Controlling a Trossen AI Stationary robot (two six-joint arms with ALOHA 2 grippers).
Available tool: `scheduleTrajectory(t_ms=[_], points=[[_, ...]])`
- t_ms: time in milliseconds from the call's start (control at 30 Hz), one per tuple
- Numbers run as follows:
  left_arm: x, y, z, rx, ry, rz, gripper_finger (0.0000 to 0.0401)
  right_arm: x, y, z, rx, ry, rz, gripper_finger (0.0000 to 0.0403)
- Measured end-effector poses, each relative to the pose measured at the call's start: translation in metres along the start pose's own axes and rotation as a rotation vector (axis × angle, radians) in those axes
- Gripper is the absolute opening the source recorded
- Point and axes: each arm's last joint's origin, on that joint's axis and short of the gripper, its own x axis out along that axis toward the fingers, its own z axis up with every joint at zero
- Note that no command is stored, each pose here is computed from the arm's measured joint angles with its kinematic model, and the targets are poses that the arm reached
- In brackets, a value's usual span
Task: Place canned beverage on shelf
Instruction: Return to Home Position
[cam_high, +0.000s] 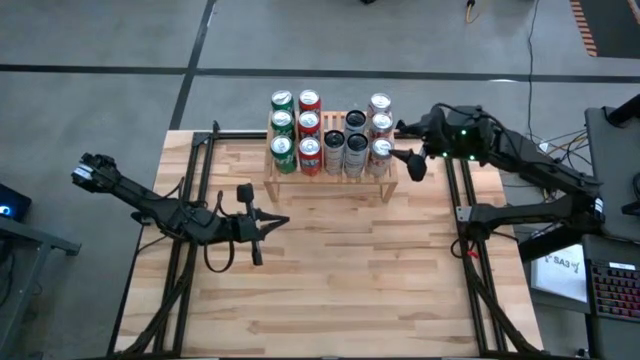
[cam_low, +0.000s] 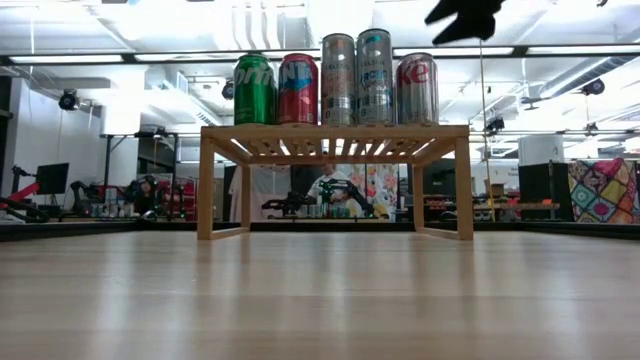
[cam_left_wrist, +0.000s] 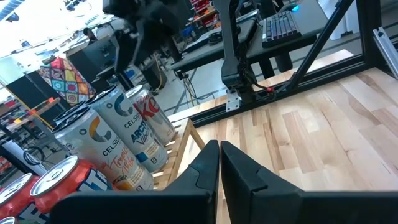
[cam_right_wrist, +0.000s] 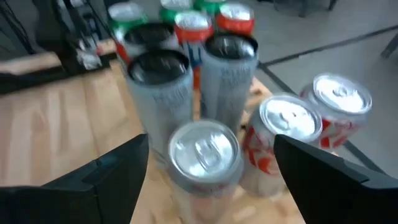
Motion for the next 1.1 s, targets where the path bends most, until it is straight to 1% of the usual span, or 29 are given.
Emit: scheduleTrajectory(t_ms=[167, 233, 300, 400, 500, 600, 633, 867, 1100], points=[[0.0, 0.0, 0.0, -0.006, 0.0, 0.0, 0.0, -0.01, 0.009, 0.014, 0.004, -0.057, 0.047, 0.0321], [0.0, 0.0, 0.0, -0.013, 0.0, 0.0, 0.0, -0.012, 0.015, 0.016, 0.004, -0.062, 0.075, 0.0306], [0.0, 0.0, 0.0, -0.021, 0.0, 0.0, 0.0, -0.013, 0.021, 0.016, 0.009, -0.061, 0.106, 0.028], [0.0, 0.0, 0.0, -0.026, 0.0, -0.001, 0.0, -0.011, 0.028, 0.016, 0.015, -0.05, 0.12, 0.0221], [0.0, 0.0, 0.0, -0.027, -0.001, -0.001, 0.0, -0.004, 0.034, 0.011, -0.004, 0.005, 0.051, 0.0136], [0.0, 0.0, 0.0, -0.027, -0.001, -0.001, 0.0, 0.005, 0.036, 0.006, -0.033, 0.067, -0.011, 0.0039], [0.0, 0.0, 0.0, -0.027, -0.001, -0.001, 0.0, 0.008, 0.037, 0.006, -0.039, 0.073, -0.021, 0.0026], [0.0, 0.0, 0.0, -0.027, -0.001, -0.002, 0.0, 0.028, 0.039, 0.004, -0.08, 0.12, -0.091, 0.001], [0.0, 0.0, 0.0, -0.027, -0.001, -0.002, 0.0, 0.035, 0.04, 0.002, -0.108, 0.149, -0.102, 0.0009]])
